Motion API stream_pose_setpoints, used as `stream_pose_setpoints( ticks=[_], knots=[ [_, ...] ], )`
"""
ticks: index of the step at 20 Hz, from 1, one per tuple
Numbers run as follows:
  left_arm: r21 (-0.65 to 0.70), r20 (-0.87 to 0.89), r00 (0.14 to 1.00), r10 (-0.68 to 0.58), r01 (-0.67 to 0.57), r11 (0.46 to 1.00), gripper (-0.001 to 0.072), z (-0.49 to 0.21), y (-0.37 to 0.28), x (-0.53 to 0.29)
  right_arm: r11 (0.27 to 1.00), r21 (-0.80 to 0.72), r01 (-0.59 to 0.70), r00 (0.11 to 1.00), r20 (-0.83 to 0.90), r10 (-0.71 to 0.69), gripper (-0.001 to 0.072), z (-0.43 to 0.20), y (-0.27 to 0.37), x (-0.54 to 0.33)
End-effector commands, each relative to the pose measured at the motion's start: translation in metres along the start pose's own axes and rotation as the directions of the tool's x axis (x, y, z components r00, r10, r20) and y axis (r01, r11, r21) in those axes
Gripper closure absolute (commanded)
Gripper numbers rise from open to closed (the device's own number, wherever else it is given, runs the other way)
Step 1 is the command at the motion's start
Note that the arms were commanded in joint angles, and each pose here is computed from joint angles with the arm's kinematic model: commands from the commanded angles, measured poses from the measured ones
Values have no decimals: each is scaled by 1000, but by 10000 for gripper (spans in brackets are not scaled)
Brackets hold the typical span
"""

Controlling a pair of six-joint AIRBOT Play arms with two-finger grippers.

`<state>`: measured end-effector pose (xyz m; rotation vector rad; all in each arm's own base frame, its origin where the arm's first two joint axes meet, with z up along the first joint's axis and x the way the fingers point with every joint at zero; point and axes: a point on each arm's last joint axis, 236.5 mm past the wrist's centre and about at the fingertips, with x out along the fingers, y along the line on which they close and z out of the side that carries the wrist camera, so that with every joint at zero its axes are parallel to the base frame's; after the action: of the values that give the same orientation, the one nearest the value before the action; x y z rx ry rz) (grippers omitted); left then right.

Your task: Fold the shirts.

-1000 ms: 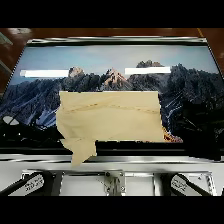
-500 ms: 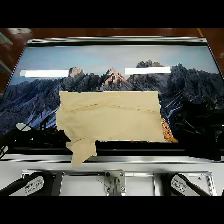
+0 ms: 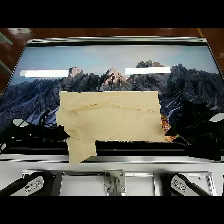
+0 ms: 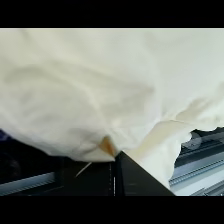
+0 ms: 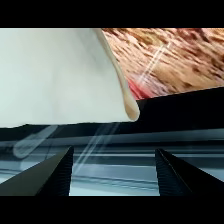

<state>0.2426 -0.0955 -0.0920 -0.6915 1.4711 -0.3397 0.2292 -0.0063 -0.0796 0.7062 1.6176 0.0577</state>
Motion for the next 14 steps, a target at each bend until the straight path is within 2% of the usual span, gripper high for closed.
stream_pose_setpoints(
  ticks=[1,8,9,11,12,14],
  knots=[
    [35,41,999,-13,12,999,668,14,-9,-16,999,28,-40,999,12,40,80,-1,10,30],
    [54,58,998,-17,14,998,668,22,-15,-22,1000,16,11,999,-39,-10,82,1,22,71],
    [57,62,998,-17,13,998,668,24,-15,-23,1000,16,11,1000,-29,-11,119,4,24,73],
    [74,80,997,-17,11,997,668,31,-18,-28,1000,11,-5,1000,0,5,504,12,31,69],
    [87,97,995,-15,7,996,668,38,-21,-33,1000,-2,-8,1000,15,8,647,17,35,63],
    [124,151,988,-18,-1,992,668,58,-30,-50,998,-58,-16,997,73,20,645,35,48,42]
  ],
)
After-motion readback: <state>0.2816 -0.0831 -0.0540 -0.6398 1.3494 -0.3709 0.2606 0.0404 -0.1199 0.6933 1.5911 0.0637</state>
